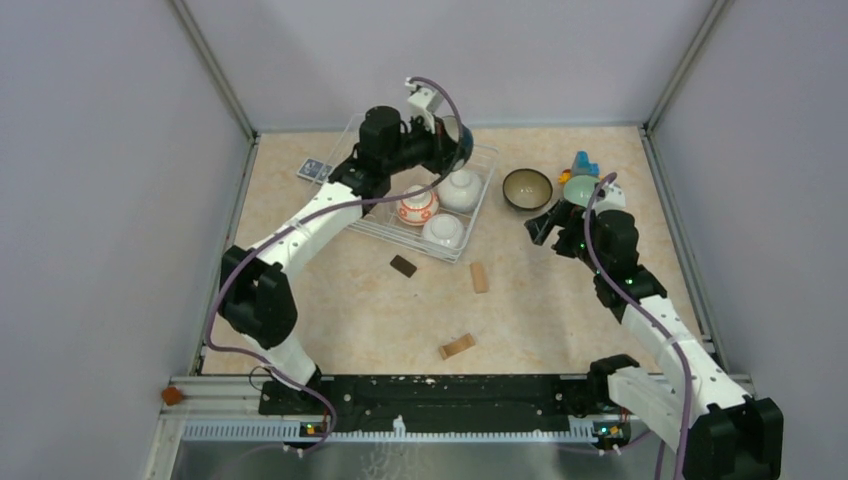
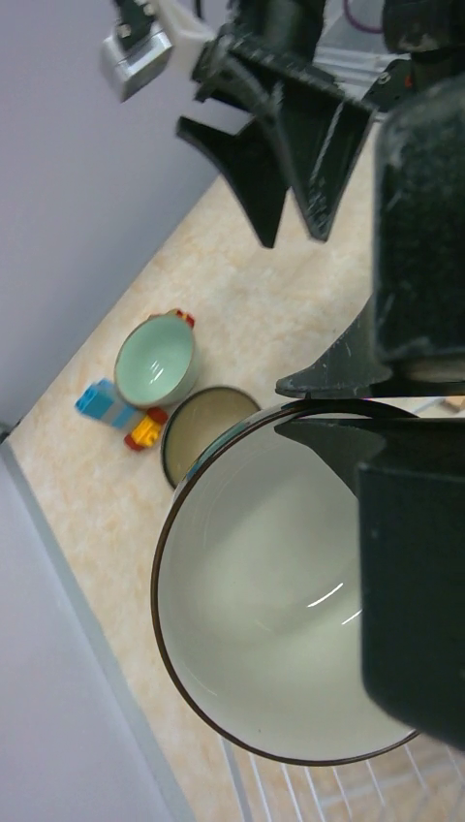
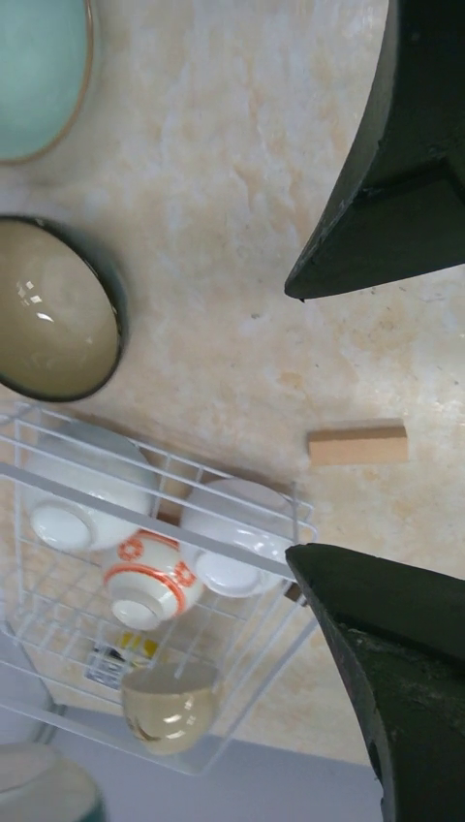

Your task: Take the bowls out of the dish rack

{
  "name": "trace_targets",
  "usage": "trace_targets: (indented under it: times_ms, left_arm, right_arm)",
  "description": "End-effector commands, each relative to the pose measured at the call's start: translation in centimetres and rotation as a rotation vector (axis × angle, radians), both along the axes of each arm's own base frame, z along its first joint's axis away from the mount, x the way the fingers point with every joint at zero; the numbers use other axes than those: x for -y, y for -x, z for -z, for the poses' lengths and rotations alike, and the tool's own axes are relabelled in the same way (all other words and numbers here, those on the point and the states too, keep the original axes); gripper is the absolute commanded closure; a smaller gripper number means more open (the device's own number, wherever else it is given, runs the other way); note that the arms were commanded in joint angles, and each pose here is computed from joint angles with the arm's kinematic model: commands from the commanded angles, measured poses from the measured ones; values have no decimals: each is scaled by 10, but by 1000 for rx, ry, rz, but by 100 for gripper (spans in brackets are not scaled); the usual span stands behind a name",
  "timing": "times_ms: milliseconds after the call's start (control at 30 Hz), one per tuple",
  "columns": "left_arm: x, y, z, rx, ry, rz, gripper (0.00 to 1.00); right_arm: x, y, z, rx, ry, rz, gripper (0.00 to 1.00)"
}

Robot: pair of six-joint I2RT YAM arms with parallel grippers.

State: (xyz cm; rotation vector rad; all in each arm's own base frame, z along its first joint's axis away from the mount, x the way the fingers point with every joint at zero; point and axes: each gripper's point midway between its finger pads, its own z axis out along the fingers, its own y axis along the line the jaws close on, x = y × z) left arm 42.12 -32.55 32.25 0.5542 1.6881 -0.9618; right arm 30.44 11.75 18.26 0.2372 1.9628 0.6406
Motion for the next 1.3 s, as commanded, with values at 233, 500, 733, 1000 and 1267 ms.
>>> trace_targets:
  times_ms: [233, 500, 733, 1000, 1267]
  left_arm:
    - [30, 100, -47, 204, 24, 88, 100]
    - [-18, 148, -45, 165, -43, 32, 100]
    - [-94, 149, -28, 89, -195, -274, 100]
    - [-187, 141, -1, -15, -243, -728, 100]
    - [-288, 120, 54, -199, -273, -1123, 100]
  right_arm:
    - [73, 13, -37, 28, 75, 395, 3]
    - [84, 17, -37, 40, 62, 465, 4]
    - [75, 2, -36, 21, 46, 443, 4]
    - [74, -9, -37, 6, 59, 454, 4]
    - [72, -10, -31, 4, 54, 445, 4]
